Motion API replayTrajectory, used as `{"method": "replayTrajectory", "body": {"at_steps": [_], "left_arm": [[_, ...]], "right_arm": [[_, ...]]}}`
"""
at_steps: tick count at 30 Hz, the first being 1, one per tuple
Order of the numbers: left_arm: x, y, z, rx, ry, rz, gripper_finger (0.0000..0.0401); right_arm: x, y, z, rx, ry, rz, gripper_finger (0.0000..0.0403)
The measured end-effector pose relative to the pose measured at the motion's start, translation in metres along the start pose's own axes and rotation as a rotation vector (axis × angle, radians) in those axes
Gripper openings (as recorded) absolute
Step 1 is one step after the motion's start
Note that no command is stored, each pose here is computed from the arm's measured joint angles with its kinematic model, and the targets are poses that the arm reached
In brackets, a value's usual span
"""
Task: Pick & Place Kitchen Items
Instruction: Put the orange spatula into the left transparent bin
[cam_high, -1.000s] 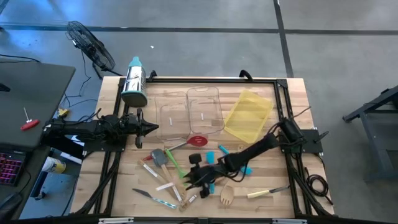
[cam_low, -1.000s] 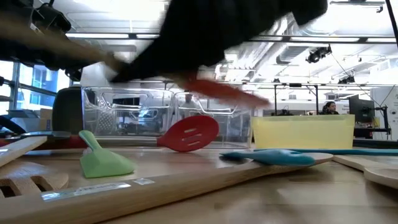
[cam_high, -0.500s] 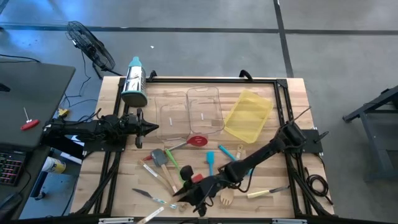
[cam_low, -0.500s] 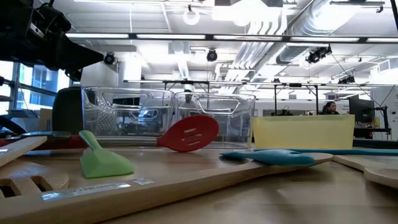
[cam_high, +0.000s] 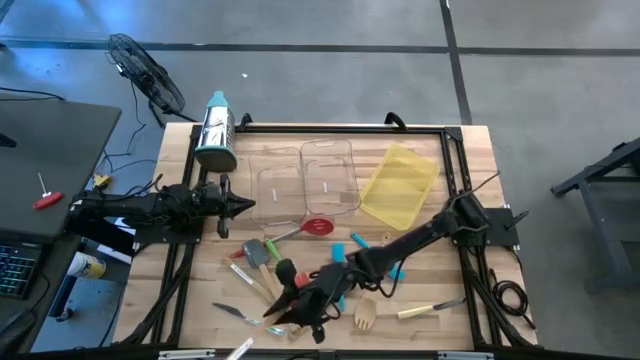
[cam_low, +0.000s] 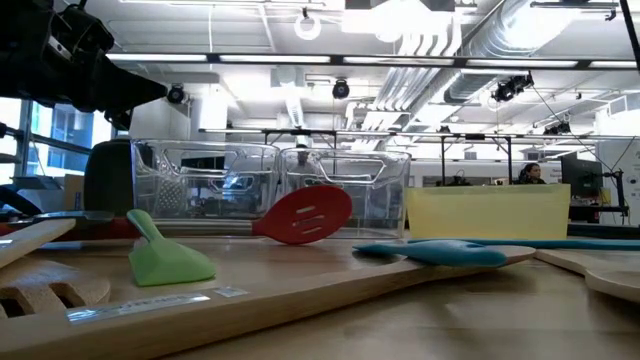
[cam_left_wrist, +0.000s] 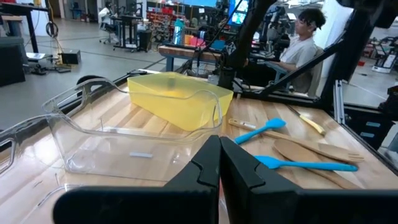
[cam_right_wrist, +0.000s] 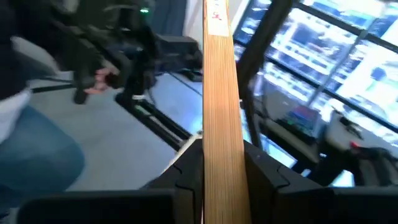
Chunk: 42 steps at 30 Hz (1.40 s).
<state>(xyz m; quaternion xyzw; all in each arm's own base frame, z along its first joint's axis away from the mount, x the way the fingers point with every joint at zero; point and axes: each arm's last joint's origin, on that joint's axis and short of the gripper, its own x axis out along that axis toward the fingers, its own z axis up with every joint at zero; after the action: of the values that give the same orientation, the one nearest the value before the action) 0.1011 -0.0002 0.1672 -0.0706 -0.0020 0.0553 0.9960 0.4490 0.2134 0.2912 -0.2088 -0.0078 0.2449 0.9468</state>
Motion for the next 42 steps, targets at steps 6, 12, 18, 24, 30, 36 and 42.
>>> {"method": "replayTrajectory", "body": {"at_steps": [6,12,18,24,30,36,42], "left_arm": [[0.000,-0.003,0.002,-0.212,0.018,-0.103,0.0000],[-0.001,-0.008,0.009,-0.234,-0.030,-0.238,0.0000],[-0.012,-0.018,0.039,-0.183,-0.297,-0.580,0.0001],[-0.018,-0.018,0.052,-0.184,-0.433,-0.558,0.0061],[-0.011,-0.011,0.053,-0.314,-0.434,-0.318,0.0190],[-0.011,-0.002,0.058,-0.499,-0.550,-0.044,0.0291],[-0.023,-0.005,0.075,-0.495,-0.724,-0.179,0.0323]], "right_arm": [[-0.001,-0.007,-0.004,-0.075,0.024,-0.010,0.0064],[-0.011,-0.015,0.007,-0.094,0.058,-0.023,0.0064],[-0.018,-0.022,0.007,-0.161,0.131,-0.019,0.0064],[-0.024,-0.036,-0.003,-0.156,0.172,0.056,0.0064],[-0.030,-0.048,-0.006,-0.135,0.186,0.089,0.0064],[-0.042,-0.058,0.007,-0.159,0.210,0.020,0.0064],[-0.058,-0.066,0.028,-0.191,0.238,-0.134,0.0064]]}}
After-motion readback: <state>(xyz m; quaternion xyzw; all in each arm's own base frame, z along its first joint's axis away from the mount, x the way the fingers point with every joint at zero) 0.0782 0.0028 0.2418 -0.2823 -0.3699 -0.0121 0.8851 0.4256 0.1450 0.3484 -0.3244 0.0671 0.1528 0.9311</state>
